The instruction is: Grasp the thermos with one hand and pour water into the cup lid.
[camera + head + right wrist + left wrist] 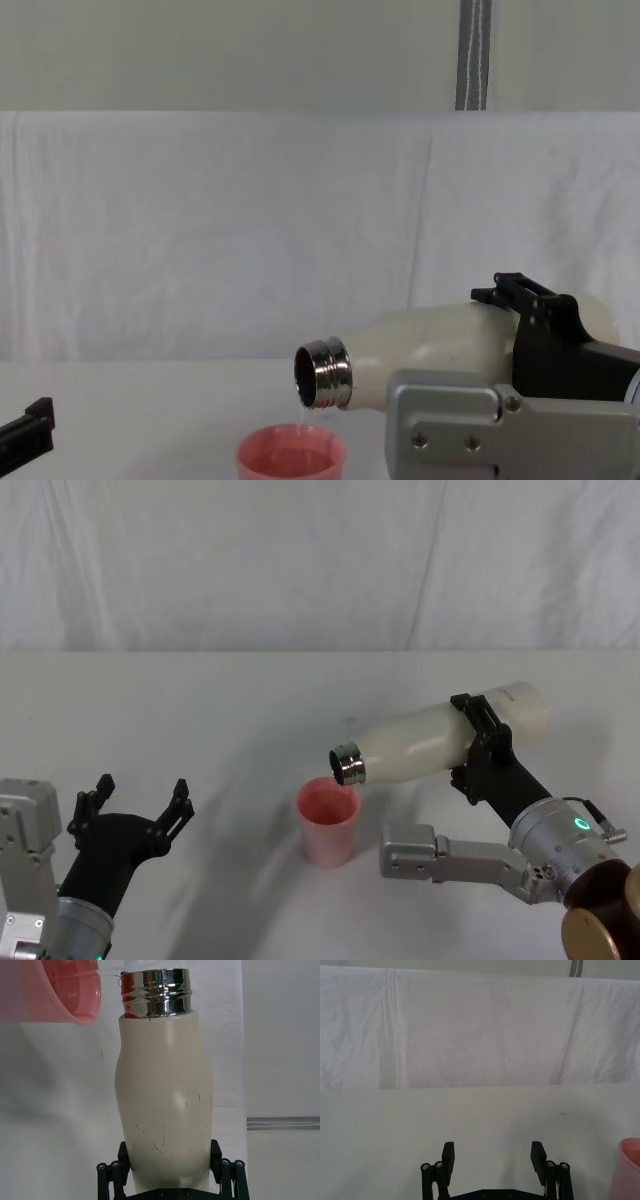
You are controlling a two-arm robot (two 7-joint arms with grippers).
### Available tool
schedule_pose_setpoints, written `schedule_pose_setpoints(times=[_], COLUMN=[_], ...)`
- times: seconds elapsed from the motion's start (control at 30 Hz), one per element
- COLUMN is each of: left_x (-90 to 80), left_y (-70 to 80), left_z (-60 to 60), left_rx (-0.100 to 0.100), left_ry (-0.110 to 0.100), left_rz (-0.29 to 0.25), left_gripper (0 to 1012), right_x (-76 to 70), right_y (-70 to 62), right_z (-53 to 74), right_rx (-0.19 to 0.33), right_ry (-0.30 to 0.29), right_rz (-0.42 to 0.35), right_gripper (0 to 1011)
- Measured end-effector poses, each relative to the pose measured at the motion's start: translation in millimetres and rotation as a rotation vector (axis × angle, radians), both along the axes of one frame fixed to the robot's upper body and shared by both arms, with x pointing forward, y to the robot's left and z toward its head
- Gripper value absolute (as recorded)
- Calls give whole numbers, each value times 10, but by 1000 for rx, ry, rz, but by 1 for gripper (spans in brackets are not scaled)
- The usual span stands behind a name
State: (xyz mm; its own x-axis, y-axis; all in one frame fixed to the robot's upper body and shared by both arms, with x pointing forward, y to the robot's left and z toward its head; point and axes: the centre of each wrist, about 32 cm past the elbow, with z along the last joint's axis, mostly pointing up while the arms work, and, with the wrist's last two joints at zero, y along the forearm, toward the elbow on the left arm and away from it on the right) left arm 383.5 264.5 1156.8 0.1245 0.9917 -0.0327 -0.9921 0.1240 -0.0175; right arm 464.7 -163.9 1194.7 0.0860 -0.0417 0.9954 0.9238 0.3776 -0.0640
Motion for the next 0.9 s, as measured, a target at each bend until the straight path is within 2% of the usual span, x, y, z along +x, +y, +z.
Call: schedule_pose_setpoints(times=[0.9], left_x=[0], left_y=[0], left_z=[0], left_rx=[0], left_ry=[0], left_rz=[0], left_gripper=[1001], right_x=[2], right_y=[8], right_z=[-13], right_rx=[-8], right_ry=[1], right_rz=[4], right_gripper=[959])
